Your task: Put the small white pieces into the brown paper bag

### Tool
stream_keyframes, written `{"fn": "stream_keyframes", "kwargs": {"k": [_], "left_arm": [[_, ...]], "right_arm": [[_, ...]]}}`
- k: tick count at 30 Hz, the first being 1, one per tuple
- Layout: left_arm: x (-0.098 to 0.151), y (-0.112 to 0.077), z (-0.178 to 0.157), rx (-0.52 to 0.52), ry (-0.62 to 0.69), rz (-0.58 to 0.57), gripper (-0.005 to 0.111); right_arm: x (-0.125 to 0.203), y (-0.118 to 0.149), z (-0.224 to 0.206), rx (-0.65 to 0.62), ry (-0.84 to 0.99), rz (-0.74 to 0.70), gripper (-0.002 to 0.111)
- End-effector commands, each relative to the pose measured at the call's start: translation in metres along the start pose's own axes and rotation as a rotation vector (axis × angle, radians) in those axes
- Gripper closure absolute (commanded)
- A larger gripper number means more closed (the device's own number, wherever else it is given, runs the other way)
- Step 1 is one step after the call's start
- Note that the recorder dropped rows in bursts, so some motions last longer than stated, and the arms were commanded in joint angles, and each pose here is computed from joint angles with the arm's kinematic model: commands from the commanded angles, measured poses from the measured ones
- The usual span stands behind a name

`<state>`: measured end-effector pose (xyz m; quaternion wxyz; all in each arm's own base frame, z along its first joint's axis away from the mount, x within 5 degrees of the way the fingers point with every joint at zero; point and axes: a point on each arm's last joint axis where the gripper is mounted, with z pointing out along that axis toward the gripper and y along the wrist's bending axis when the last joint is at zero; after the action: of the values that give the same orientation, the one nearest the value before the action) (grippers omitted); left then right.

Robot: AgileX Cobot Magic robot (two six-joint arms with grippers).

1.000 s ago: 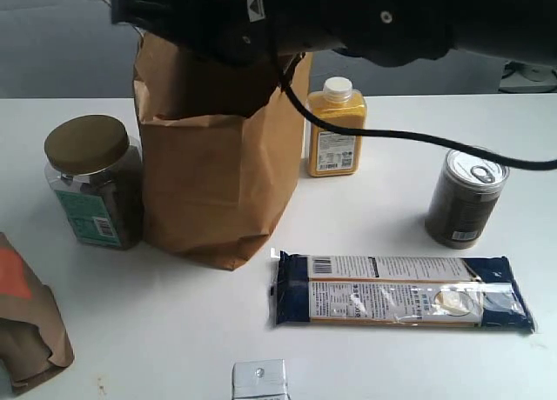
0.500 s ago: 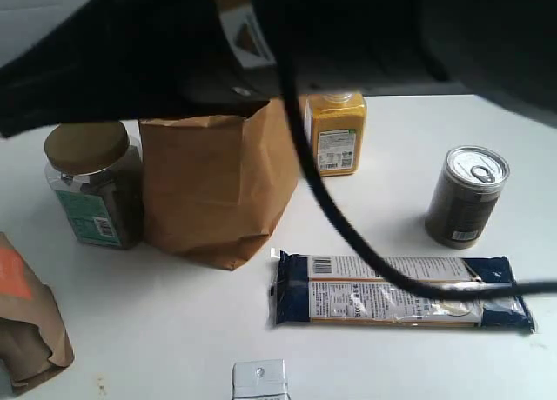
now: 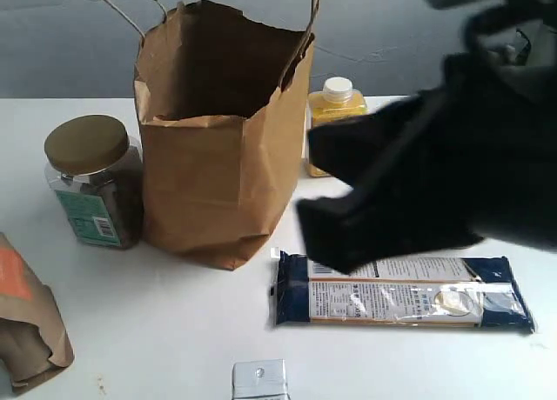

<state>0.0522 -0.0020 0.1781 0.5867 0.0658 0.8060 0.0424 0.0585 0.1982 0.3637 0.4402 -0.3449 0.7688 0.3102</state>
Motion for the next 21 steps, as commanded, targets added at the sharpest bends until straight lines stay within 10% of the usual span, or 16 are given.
{"fn": "stream_keyframes", "kwargs": {"k": [1, 21], "left_arm": [[0.0, 0.0, 0.0, 0.005, -0.009, -0.009, 0.107], [0.0, 0.0, 0.0, 0.005, -0.009, -0.009, 0.107]], "right_arm": [[0.02, -0.032, -0.028, 0.047, -0.044, 0.081, 0.108], [0.125, -0.122, -0.073, 0.462, -0.336, 0.271, 0.108]]}}
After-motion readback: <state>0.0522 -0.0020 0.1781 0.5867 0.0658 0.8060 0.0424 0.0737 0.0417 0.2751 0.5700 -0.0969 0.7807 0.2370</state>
